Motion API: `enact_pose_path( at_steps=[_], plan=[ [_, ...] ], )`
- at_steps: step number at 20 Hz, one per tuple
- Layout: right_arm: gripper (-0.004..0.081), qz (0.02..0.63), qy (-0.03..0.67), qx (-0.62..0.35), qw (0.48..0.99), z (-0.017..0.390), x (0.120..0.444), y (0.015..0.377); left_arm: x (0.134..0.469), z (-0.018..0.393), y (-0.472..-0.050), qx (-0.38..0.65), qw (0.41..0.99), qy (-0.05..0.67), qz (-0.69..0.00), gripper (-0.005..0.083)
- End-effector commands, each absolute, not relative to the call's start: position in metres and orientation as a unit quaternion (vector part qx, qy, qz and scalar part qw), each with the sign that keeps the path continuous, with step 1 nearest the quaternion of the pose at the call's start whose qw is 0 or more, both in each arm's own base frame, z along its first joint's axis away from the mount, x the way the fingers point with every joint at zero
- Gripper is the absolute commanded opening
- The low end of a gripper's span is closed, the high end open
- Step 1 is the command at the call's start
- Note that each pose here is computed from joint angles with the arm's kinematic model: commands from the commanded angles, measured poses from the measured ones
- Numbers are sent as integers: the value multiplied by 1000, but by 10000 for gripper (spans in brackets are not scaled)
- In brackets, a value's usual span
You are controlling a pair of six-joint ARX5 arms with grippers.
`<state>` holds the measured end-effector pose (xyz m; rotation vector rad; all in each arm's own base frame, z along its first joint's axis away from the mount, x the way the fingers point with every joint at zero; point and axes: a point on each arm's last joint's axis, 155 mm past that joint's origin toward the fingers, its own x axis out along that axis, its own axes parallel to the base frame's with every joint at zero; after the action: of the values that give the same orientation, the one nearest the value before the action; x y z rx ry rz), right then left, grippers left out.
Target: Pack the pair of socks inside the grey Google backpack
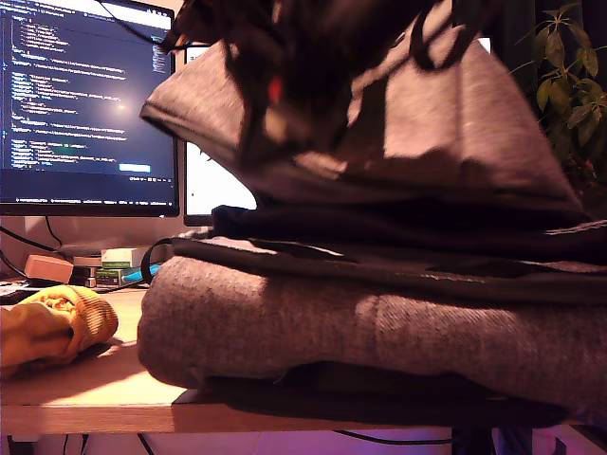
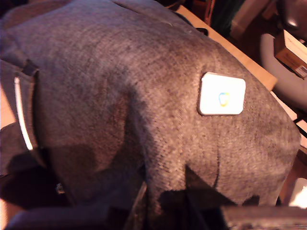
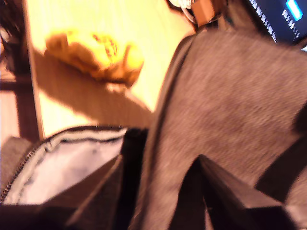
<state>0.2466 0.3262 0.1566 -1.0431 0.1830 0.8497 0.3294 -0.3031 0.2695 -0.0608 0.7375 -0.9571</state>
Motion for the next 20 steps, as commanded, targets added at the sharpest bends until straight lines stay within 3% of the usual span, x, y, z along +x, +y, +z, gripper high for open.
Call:
enact_pose_path(
  at_steps=[1,5,12,13,16,20],
  plan=[
    [185,390,95,-507,762,143,248,322,331,323,-311,-40,831,276,-480,-22],
    [-14,362,96,-530,761,145,258,312,330,321,-310,-41,830,281,-480,-22],
    [-13,325,87,-544,768,159,267,301,330,315,-304,-24,830,286,-479,-9],
    [-13,322,85,-545,769,163,267,300,328,311,-303,-15,828,288,-480,49],
    [-13,316,79,-551,768,170,266,296,328,303,-297,-8,826,304,-474,359],
    [-13,314,75,-547,772,177,265,293,327,292,-283,9,821,323,-470,370]
  ],
)
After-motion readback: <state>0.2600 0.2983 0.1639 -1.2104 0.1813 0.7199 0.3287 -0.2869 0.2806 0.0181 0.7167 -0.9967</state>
